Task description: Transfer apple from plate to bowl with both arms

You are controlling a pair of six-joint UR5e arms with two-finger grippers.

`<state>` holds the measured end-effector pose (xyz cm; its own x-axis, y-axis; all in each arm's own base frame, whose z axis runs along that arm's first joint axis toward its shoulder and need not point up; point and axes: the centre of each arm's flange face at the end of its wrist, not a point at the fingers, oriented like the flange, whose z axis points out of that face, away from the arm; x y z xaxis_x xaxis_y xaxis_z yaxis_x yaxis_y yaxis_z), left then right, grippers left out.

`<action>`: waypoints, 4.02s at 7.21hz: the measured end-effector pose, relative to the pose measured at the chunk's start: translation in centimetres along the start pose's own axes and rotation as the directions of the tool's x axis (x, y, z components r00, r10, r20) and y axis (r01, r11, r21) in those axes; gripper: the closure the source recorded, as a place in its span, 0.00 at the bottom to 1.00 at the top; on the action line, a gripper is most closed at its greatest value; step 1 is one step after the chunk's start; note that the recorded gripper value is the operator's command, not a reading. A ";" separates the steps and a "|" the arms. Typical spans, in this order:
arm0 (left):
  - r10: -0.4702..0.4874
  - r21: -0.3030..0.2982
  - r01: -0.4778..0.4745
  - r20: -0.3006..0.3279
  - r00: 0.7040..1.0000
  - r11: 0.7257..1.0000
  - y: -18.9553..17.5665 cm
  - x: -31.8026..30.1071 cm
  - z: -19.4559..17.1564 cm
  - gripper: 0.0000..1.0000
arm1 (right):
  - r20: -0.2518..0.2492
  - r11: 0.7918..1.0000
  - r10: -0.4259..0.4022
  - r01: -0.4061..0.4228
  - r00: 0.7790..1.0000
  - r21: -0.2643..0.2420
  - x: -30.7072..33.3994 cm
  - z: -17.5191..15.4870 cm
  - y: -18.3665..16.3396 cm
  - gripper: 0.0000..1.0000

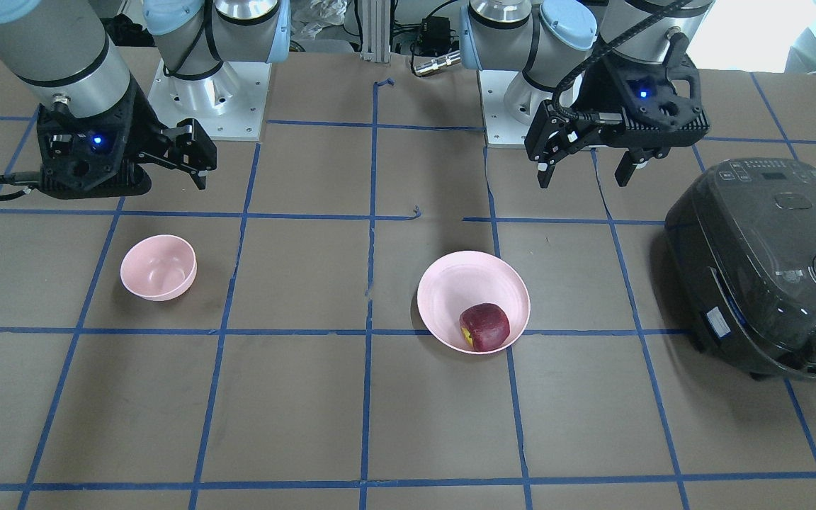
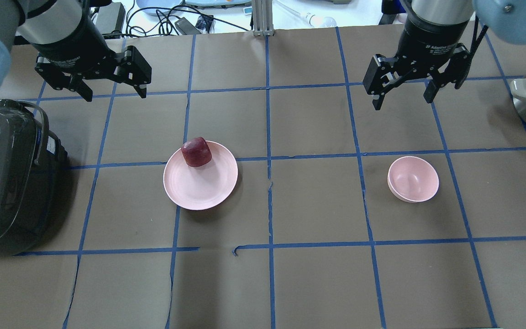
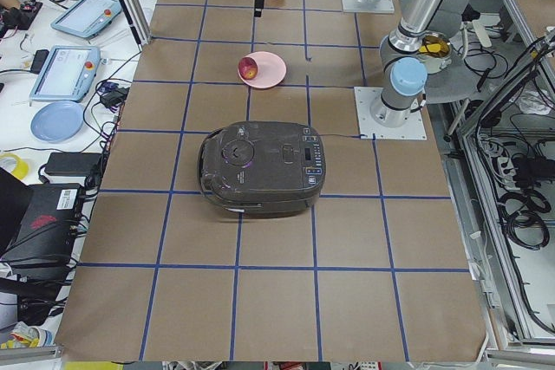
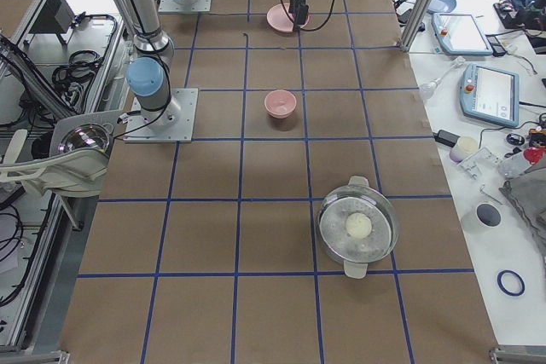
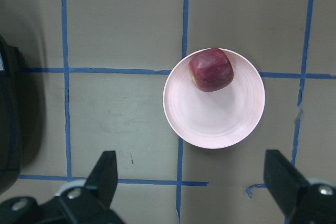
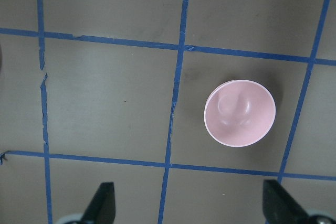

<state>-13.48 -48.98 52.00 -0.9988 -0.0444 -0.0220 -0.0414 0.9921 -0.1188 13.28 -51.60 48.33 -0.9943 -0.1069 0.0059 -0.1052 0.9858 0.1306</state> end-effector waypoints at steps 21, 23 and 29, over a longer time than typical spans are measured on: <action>0.008 -0.006 -0.008 -0.005 1.000 1.000 0.2 0.6 0.3 0.00 | -0.030 0.999 0.015 -0.013 0.999 0.047 0.6 -1.1 -0.1 0.00; 0.008 -0.005 -0.008 -0.004 1.000 1.000 0.2 0.6 0.2 0.00 | -0.029 1.000 0.012 -0.012 1.000 0.022 0.4 -1.3 0.8 0.00; -0.085 -0.098 0.080 -0.046 0.995 0.992 -1.8 1.9 9.6 0.00 | -0.028 0.999 -0.009 0.010 1.000 0.034 1.4 -0.8 0.0 0.00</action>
<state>-15.05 -51.98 42.62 -0.9918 -0.1230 0.0336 -0.1238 0.9921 -0.0225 11.89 -51.83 49.13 -0.9924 -0.1189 0.0326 -0.1152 0.9886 0.0965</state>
